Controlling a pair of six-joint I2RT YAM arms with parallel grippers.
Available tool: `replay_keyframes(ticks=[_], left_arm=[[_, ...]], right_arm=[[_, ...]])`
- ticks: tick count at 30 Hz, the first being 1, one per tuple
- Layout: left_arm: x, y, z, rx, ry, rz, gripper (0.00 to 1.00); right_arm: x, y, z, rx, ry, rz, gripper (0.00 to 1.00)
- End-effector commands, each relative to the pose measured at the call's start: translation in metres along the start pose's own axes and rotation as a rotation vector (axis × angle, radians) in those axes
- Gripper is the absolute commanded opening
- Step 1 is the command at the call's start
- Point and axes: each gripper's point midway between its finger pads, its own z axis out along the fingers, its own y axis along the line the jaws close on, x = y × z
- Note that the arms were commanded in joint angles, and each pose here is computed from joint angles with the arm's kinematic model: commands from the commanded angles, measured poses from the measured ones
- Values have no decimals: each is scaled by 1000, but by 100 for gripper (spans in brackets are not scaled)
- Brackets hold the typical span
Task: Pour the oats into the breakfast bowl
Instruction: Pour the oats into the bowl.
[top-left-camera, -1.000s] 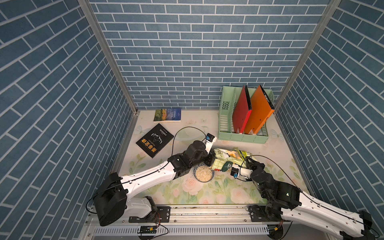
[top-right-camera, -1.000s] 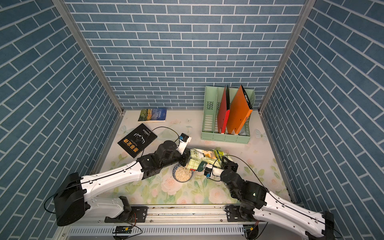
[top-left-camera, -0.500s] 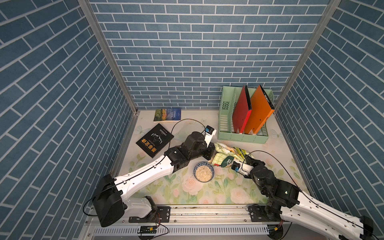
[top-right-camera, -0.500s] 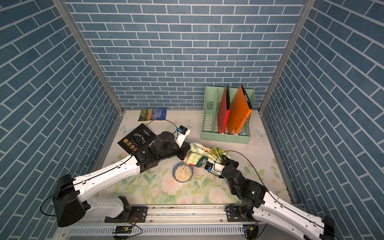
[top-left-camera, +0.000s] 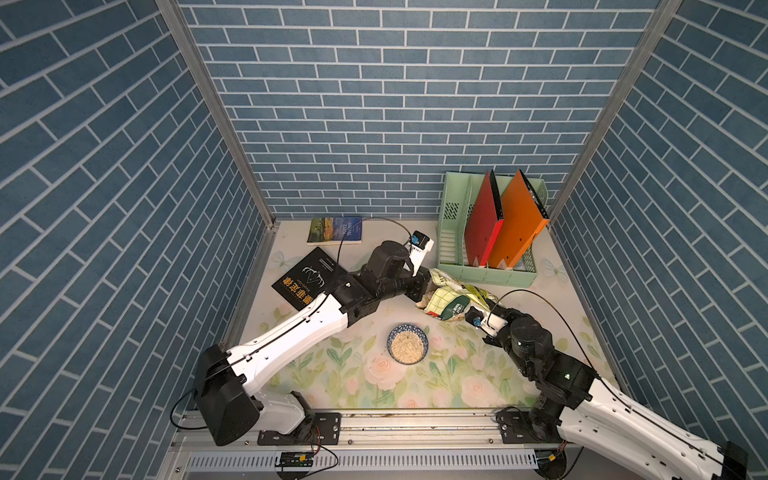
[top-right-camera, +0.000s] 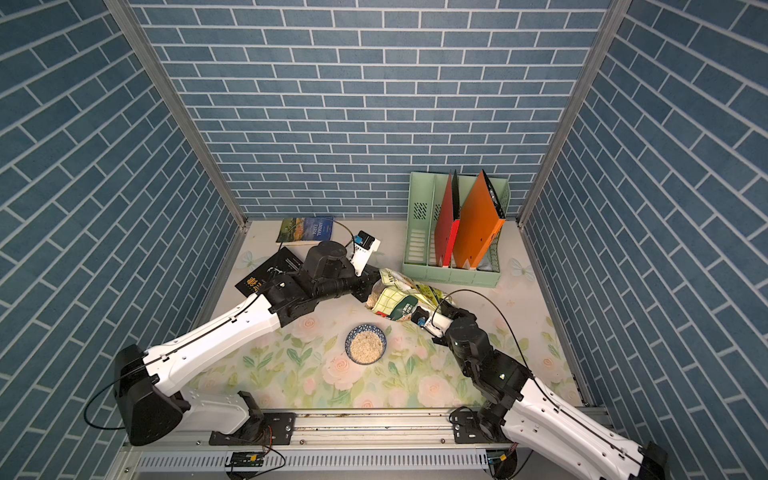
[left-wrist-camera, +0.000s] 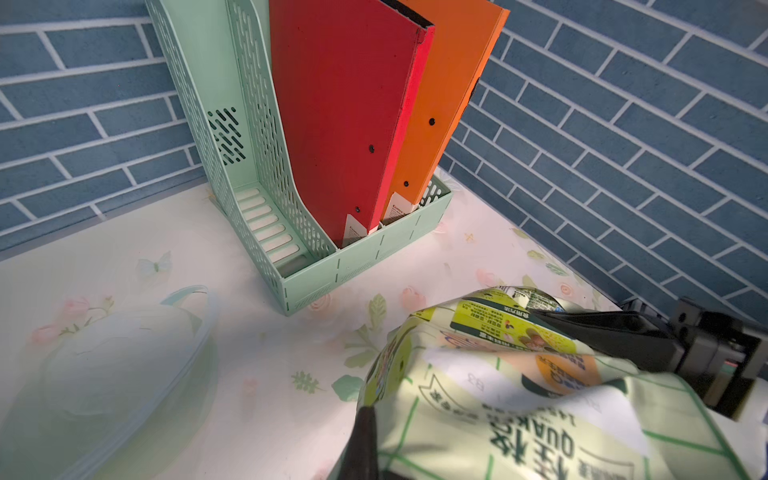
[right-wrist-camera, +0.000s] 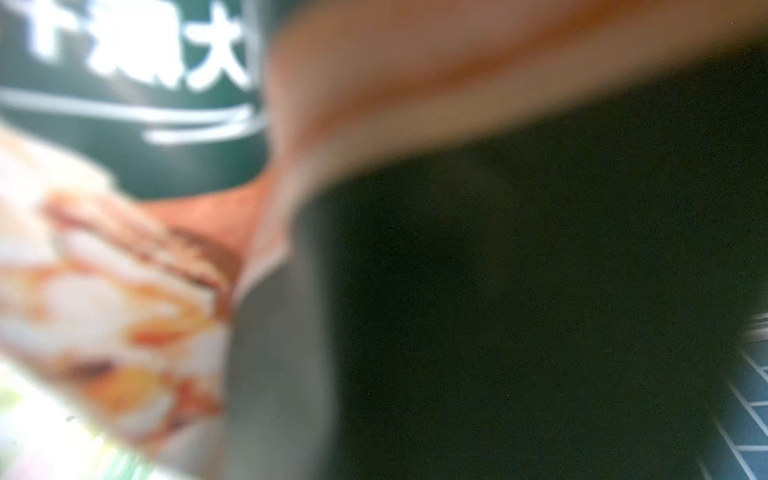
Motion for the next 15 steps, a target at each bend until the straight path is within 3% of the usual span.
replay_keyframes(ticks=[1,15], left_arm=[[-57,61,-28,-259,-162,-18,0],[-121,65,-55,-346,-209,47,0]], right_arm=[[-25,-42,-8,108,-92,225,0],[-41,-64,5,175,-233,477,0]])
